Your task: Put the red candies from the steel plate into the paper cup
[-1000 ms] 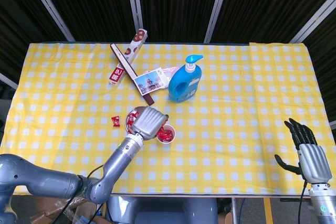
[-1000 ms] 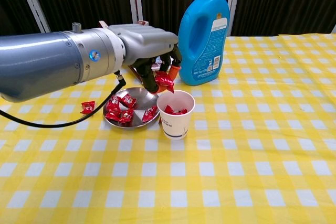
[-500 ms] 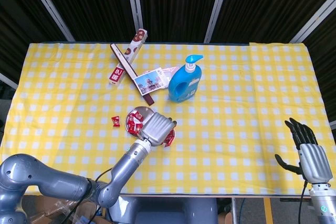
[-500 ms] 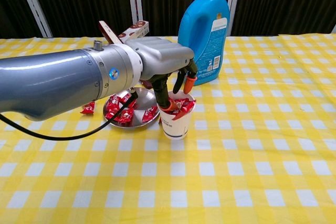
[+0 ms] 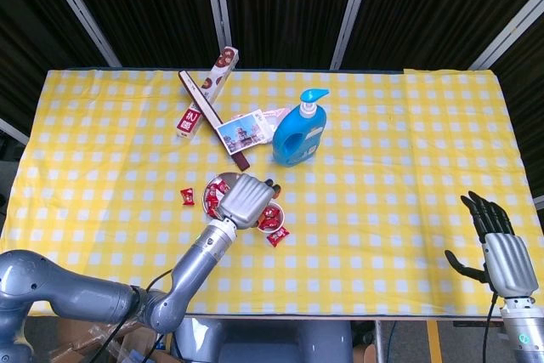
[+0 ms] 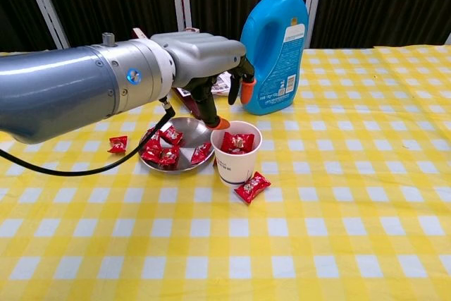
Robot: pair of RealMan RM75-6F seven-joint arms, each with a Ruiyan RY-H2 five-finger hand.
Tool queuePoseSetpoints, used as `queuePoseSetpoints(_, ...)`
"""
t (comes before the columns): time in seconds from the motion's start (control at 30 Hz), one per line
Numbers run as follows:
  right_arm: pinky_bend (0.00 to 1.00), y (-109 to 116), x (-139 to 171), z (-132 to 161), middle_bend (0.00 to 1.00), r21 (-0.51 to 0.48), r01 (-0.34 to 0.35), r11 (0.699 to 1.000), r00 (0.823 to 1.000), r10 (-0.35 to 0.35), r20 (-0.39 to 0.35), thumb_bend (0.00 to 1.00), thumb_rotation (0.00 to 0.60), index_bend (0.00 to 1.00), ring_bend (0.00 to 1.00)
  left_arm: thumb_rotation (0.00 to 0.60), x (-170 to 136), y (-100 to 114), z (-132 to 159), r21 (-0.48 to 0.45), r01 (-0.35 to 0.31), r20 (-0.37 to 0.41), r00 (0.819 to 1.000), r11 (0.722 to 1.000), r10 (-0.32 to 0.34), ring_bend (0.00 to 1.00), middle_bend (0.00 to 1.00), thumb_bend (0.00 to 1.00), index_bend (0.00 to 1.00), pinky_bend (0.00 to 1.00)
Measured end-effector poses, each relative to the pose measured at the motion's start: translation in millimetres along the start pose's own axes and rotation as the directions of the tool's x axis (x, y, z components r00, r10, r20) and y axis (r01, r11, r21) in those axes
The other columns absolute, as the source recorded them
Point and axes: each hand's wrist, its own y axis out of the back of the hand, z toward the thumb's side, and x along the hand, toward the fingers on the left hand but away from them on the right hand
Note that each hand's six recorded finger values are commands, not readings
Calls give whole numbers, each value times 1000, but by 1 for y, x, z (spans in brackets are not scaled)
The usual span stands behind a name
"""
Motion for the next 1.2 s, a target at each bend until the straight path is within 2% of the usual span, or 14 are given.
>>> queuePoseSetpoints(0.23,0,0,0,0,0,2,-2,1000,1000,2,-1,335,600,0,0,600,-6,-8,-34,10,22,-75,997,1000,-21,846,383,285,329,911)
queuePoseSetpoints(0.47,0,-1,-1,1,0,3,-6,1000,1000,6,-2,335,600,0,0,600,-11,-21,-65,21,78,-157,985,997,-74,845,345,260,304,911)
queuePoseSetpoints(0.67,0,-1,0,1,0,5,-4,1000,1000,4,-1,336,600,0,0,600,-11,-35,-72,41,132,-185,975,990,-122,851,365,260,347,911)
queuePoseSetpoints(0.97,0,-1,-1,1,0,-1,-4,1000,1000,4,-1,335,600,0,0,600,-8,-51,-81,97,217,-244,951,971,-188,851,409,260,370,911)
queuePoseSetpoints(1.2,0,0,-1,1,0,-4,-5,1000,1000,5,-1,335,600,0,0,600,-3,-60,-93,119,242,-293,935,963,-199,851,358,260,340,911)
